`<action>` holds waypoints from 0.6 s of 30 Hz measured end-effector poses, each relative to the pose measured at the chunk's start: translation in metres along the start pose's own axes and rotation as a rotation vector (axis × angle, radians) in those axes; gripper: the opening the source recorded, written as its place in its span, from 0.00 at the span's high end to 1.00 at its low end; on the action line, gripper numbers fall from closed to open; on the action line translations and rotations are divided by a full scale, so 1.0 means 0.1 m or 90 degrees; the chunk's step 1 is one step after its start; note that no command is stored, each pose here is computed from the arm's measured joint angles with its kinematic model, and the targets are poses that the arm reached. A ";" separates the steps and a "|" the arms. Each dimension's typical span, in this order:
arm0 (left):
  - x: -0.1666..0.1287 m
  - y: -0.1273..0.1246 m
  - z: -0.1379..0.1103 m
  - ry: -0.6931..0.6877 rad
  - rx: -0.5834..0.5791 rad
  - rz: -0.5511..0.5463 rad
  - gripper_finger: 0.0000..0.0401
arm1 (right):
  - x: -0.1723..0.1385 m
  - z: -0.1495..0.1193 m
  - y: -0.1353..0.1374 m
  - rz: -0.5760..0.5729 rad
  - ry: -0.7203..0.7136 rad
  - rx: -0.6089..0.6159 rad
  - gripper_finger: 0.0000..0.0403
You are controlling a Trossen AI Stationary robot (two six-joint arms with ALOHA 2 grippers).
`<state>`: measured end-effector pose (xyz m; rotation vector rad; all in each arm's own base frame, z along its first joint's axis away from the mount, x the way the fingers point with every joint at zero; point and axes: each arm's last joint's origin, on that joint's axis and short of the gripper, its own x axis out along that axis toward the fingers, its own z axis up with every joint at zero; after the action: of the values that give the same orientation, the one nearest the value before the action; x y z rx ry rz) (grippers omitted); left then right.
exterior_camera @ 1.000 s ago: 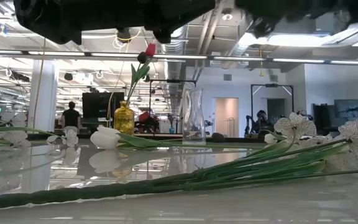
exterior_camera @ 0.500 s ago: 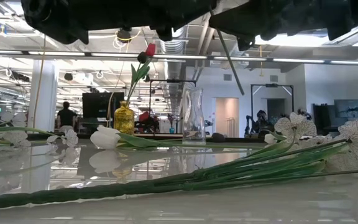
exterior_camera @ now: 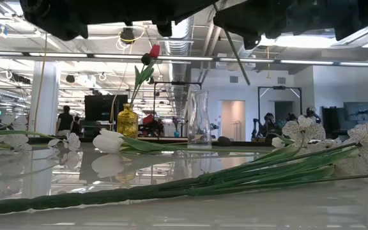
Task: Sort flowers into vase by color
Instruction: Put the red flower into the yellow flower vase
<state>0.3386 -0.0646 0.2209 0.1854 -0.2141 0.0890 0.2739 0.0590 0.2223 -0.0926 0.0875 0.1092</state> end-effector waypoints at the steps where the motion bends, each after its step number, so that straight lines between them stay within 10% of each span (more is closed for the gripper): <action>1: -0.01 0.01 0.03 0.009 0.002 0.008 1.00 | 0.00 0.01 0.00 -0.005 -0.002 0.000 0.77; 18: -0.71 0.80 0.90 0.253 0.149 0.310 1.00 | -0.07 0.02 -0.02 -0.003 0.030 -0.070 0.49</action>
<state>0.2430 -0.0083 0.3057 0.3404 0.1534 0.6310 0.2677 0.0565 0.2252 -0.2055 0.1281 0.1074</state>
